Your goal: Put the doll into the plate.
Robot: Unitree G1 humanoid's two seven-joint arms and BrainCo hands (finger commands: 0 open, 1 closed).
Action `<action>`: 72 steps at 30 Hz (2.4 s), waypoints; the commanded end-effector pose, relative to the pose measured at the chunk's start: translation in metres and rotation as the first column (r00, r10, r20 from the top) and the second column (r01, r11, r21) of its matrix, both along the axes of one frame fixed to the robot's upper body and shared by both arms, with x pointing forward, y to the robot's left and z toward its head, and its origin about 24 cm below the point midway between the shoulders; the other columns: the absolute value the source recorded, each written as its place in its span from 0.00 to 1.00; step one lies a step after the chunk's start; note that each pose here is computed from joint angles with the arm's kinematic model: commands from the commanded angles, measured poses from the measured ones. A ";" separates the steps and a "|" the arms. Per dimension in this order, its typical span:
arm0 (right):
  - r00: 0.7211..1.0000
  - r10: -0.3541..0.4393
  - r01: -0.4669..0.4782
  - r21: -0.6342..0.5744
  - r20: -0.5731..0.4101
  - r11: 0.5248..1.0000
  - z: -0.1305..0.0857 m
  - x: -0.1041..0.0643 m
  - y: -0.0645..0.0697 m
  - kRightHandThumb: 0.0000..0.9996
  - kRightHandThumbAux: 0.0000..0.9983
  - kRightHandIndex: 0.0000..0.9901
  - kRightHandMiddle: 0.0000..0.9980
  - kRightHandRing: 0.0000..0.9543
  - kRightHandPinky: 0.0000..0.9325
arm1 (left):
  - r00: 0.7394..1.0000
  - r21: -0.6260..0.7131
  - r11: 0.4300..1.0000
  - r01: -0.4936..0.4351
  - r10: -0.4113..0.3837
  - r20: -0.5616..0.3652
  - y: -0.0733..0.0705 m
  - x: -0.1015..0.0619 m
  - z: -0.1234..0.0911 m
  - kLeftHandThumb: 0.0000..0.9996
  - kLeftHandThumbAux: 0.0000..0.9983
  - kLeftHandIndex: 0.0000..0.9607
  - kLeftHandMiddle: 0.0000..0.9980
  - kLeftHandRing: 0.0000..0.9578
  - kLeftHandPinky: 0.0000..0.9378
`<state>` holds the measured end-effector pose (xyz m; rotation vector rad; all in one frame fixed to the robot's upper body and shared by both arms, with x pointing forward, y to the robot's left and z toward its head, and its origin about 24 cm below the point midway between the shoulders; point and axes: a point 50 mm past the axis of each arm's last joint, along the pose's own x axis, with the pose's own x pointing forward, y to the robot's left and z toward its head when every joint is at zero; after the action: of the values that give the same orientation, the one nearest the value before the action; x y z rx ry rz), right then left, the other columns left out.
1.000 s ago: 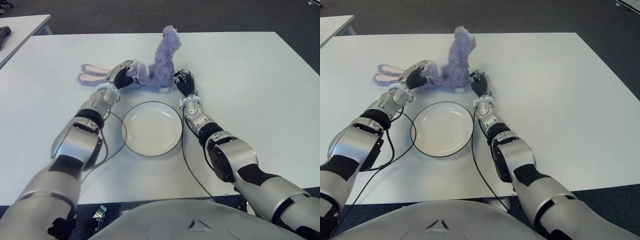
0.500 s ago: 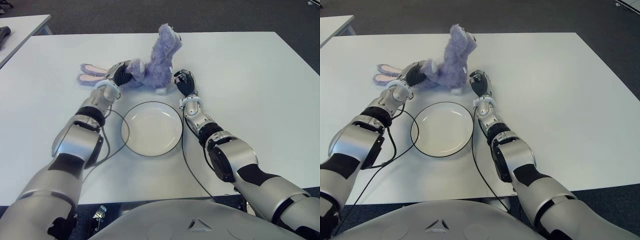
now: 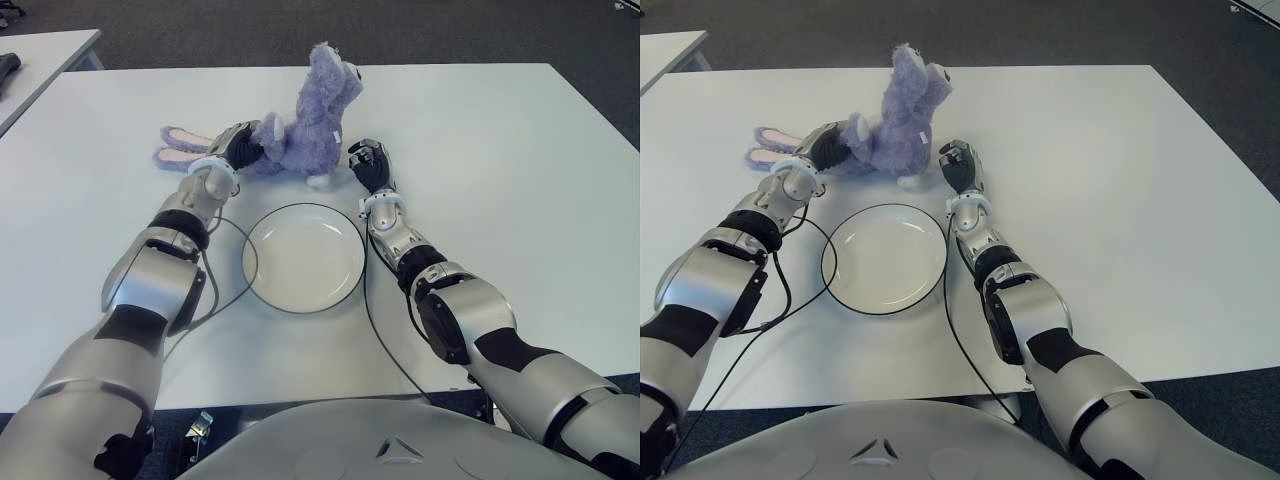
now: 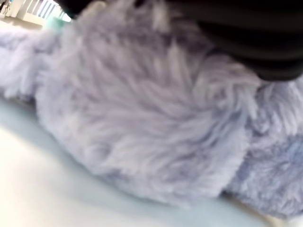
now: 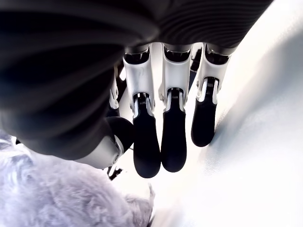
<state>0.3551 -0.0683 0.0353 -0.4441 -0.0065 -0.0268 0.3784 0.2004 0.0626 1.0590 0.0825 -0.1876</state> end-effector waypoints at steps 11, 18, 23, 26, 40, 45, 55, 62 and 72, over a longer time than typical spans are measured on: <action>0.922 0.014 -0.016 -0.002 -0.386 1.000 -0.085 -0.066 0.022 0.70 0.74 0.41 0.81 0.89 0.93 | 0.933 0.071 0.992 -0.103 0.121 -0.339 0.026 -0.039 -0.065 0.70 0.52 0.73 0.82 0.84 0.87; 0.924 0.010 0.000 0.025 -0.382 1.000 -0.084 -0.065 0.024 0.70 0.74 0.42 0.81 0.89 0.93 | 0.947 0.125 0.982 -0.139 0.169 -0.275 0.026 -0.036 -0.062 0.88 0.64 0.78 0.83 0.87 0.91; 0.918 0.012 0.002 0.033 -0.395 0.999 -0.084 -0.065 0.025 0.70 0.74 0.41 0.81 0.89 0.92 | 0.954 0.119 0.981 -0.156 0.180 -0.240 0.027 -0.030 -0.055 0.92 0.65 0.80 0.84 0.88 0.91; 0.917 0.013 -0.005 0.023 -0.398 1.000 -0.084 -0.065 0.025 0.70 0.74 0.41 0.81 0.89 0.92 | 0.961 0.114 0.980 -0.161 0.182 -0.209 0.029 -0.027 -0.049 0.95 0.65 0.81 0.84 0.88 0.90; 0.916 0.021 -0.026 -0.007 -0.400 1.000 -0.085 -0.065 0.026 0.70 0.74 0.41 0.81 0.88 0.91 | 0.976 0.136 0.974 -0.180 0.194 -0.098 0.036 -0.013 -0.021 0.95 0.66 0.80 0.83 0.87 0.89; 0.917 0.023 -0.027 -0.004 -0.398 1.000 -0.083 -0.064 0.027 0.69 0.74 0.41 0.75 0.80 0.77 | 0.982 0.132 0.975 -0.181 0.187 -0.035 0.038 -0.005 -0.003 0.94 0.66 0.80 0.84 0.87 0.88; 0.916 0.025 -0.027 -0.001 -0.401 1.000 -0.083 -0.064 0.028 0.69 0.74 0.41 0.75 0.82 0.85 | 0.984 0.157 0.971 -0.179 0.177 0.026 0.042 0.000 0.012 0.96 0.65 0.81 0.84 0.88 0.88; 0.916 0.023 -0.024 0.003 -0.400 1.000 -0.086 -0.068 0.027 0.70 0.74 0.41 0.76 0.84 0.88 | 0.985 0.182 0.970 -0.160 0.144 0.097 0.044 0.007 0.032 0.94 0.66 0.81 0.84 0.88 0.89; 0.926 0.023 -0.018 0.015 -0.377 1.000 -0.083 -0.066 0.029 0.70 0.74 0.42 0.80 0.89 0.93 | 0.975 0.236 0.962 -0.140 0.093 0.200 0.045 0.011 0.053 0.95 0.66 0.81 0.84 0.88 0.88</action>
<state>0.3557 -0.0674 0.0374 -0.4464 -0.0182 -0.0312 0.3873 0.2419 0.1019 1.2599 0.0597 0.0043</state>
